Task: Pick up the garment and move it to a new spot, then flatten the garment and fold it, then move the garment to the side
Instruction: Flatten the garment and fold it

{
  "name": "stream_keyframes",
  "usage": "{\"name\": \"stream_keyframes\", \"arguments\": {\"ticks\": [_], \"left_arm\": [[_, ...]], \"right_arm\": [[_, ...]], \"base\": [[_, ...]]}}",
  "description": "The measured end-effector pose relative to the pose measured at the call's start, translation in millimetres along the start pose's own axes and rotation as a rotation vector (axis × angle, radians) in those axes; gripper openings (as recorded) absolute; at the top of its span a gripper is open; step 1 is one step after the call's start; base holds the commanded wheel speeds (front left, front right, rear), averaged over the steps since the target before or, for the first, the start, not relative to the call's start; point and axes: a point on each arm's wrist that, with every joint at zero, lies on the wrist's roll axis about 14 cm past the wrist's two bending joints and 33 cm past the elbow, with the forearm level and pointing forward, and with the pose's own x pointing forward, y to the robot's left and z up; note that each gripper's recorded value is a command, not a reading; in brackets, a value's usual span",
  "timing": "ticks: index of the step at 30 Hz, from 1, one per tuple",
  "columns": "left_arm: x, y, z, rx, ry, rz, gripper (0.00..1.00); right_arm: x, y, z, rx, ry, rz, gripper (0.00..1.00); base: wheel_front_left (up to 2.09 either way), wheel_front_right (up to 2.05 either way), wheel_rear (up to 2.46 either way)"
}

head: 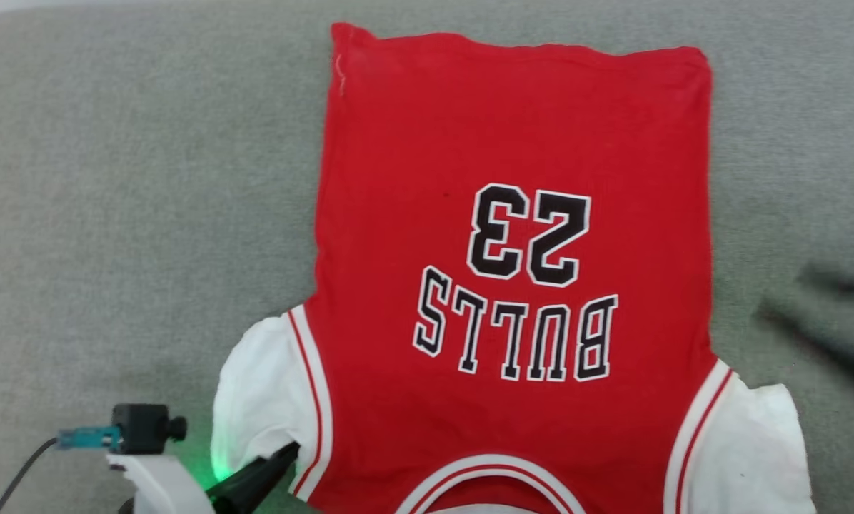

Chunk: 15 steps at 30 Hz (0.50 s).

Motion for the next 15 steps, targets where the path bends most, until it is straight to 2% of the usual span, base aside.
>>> {"name": "stream_keyframes", "arguments": {"ticks": [4,7,11,15], "left_arm": [[3.5,-8.0,2.8,0.009,-0.012,-0.023,0.0],[7.3,-10.8,3.9,0.009,-0.011,-0.033,0.0],[13.7,-10.6,5.9,0.004,-0.009,-0.036,0.0],[20.7,-6.7,6.0,-0.012,-0.002,-0.03,0.0]], "right_arm": [[12.8,-46.9,47.6,-0.068,-0.099,-0.155,1.0],[42.4,-65.4,64.1,-0.01,-0.113,-0.197,1.0],[81.4,-94.5,83.9,0.038,-0.068,-0.261,1.0],[118.4,-120.3,79.1,0.112,0.052,-0.311,1.0]], "base": [[0.0,0.0,0.0],[0.0,0.0,0.0],[0.0,0.0,0.0],[0.0,0.0,0.0]]}}
